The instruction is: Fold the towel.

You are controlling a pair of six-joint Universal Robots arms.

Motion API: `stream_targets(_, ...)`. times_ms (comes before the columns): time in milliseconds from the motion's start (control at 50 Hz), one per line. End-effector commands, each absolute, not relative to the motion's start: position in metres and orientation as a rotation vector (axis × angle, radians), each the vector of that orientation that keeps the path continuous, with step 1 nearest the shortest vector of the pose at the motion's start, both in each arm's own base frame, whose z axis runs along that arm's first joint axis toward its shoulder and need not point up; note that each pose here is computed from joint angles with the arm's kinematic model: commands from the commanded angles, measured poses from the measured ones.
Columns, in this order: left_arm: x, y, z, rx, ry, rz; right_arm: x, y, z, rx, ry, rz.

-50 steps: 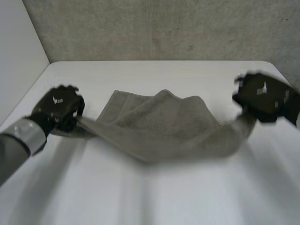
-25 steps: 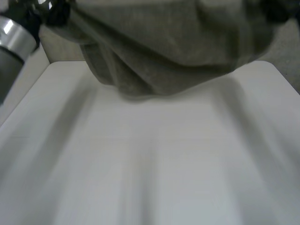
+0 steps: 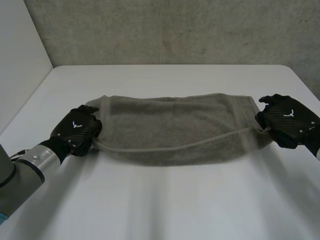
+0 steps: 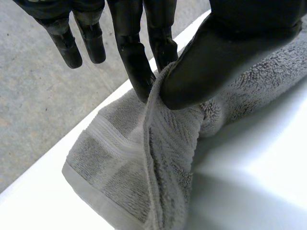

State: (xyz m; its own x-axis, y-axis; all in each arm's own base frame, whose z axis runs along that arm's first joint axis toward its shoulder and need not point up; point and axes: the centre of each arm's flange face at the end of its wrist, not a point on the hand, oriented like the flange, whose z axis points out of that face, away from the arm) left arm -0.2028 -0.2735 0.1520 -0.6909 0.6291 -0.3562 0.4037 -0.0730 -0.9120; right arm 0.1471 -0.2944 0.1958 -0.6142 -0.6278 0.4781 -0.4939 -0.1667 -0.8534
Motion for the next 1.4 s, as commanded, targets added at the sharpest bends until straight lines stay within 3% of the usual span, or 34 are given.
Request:
stream_targets(20, -0.203, -0.275, 0.15, -1.125, -2.016, 1.849, 0.138, -0.301, 0.197, -1.288, 1.991, -1.892)
stream_targets(380, -0.194, -0.292, 0.122, -1.074, -2.163, 1.792, 0.123, -0.309, 0.196, -1.245, 2.055, -1.905)
stream_targets(720, -0.192, -0.275, 0.122, -1.056, -2.244, 1.665, 0.107, -0.313, 0.204, -1.188, 2.125, -1.895)
stream_targets(1240, -0.184, -0.268, 0.164, -1.037, -2.231, 1.736, 0.106, -0.31, 0.215, -1.174, 2.143, -1.888)
stream_targets(1400, -0.182, -0.249, 0.195, -1.031, -2.229, 1.72, 0.108, -0.296, 0.23, -1.149, 2.158, -1.818)
